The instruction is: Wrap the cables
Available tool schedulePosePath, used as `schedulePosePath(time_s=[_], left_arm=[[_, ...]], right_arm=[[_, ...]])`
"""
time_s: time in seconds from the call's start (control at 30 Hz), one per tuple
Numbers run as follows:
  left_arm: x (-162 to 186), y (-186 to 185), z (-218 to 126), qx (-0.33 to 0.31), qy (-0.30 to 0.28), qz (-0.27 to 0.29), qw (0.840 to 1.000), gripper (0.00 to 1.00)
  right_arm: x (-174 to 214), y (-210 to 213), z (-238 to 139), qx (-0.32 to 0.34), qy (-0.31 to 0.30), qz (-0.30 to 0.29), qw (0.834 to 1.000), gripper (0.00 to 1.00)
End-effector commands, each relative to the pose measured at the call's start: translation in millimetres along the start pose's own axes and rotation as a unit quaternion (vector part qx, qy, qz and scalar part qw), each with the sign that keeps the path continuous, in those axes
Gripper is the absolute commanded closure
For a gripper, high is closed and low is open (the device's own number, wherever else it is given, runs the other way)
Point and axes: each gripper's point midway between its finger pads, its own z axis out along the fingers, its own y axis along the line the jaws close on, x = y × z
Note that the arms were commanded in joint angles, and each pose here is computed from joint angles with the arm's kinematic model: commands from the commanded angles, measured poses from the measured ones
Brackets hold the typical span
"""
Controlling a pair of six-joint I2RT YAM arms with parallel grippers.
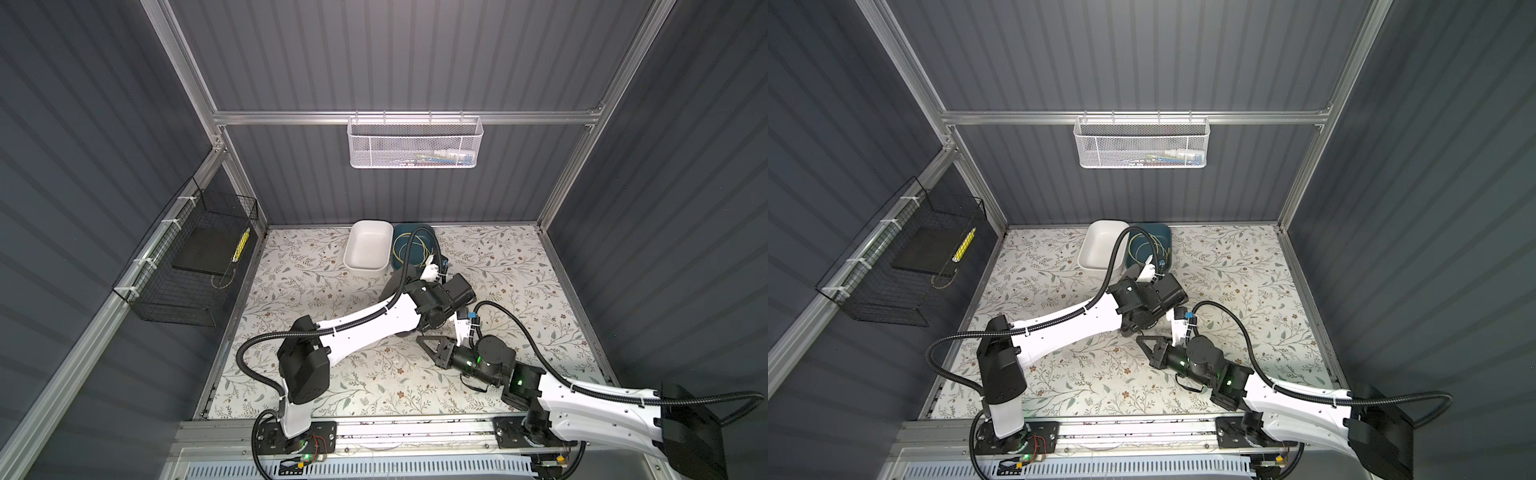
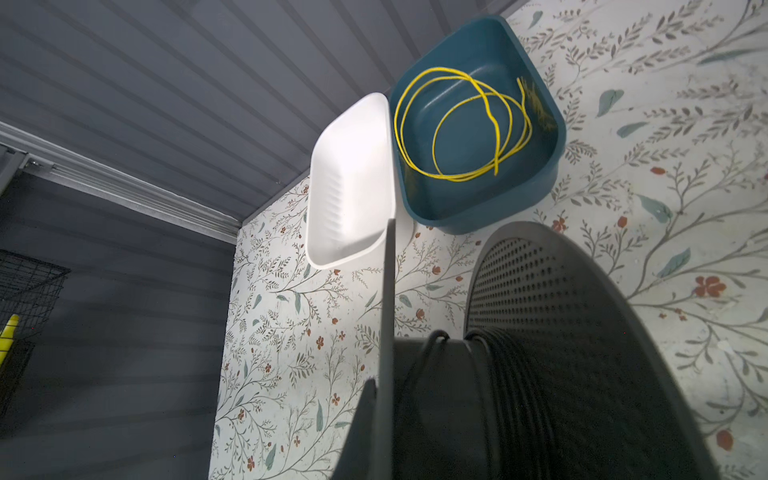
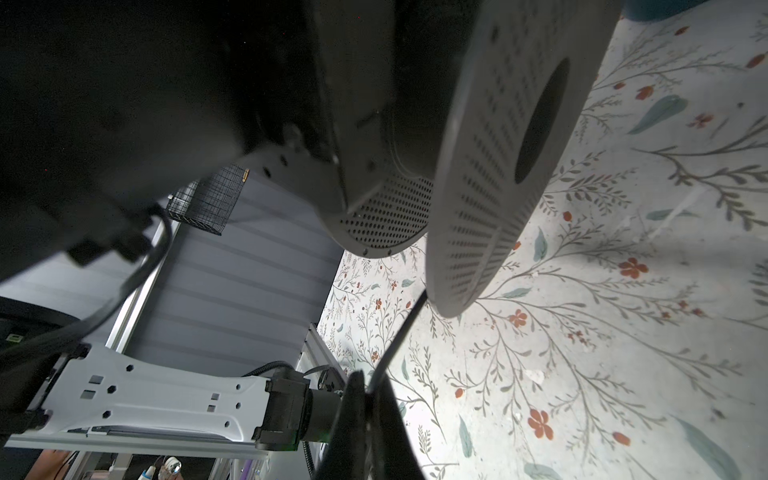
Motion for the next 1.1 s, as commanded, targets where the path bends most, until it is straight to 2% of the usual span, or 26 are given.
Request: schedulePosePath(time_s=[0.0,0.1,0.5,1.07], left_arm=[[7.3,16.2,7.4,-0.067,0.0,0.051,0.996,1.0],[13.4,4.8,9.1,-0.049,0.005,0.058,0.997,1.0],[30.8,-38.5,4.8,-0.06,0.001,0.141,0.988,1.0],[54.3,-73.2,-0.4,-0.028,0.003,0.181,0.983,1.0]], right_arm=[[-17.4,22.2,-7.5,-0.051,-0.038,0.008,0.998,1.0],[-19.0,16.9,-8.0,-0.05,-0.044,0.016,0.998,1.0],[-5.1,-10.8,-0.7,-0.036,-0.039,0.048,0.997,1.0],[7.8,-58.5,2.0,0.034,-0.048,0.069,0.996,1.0]])
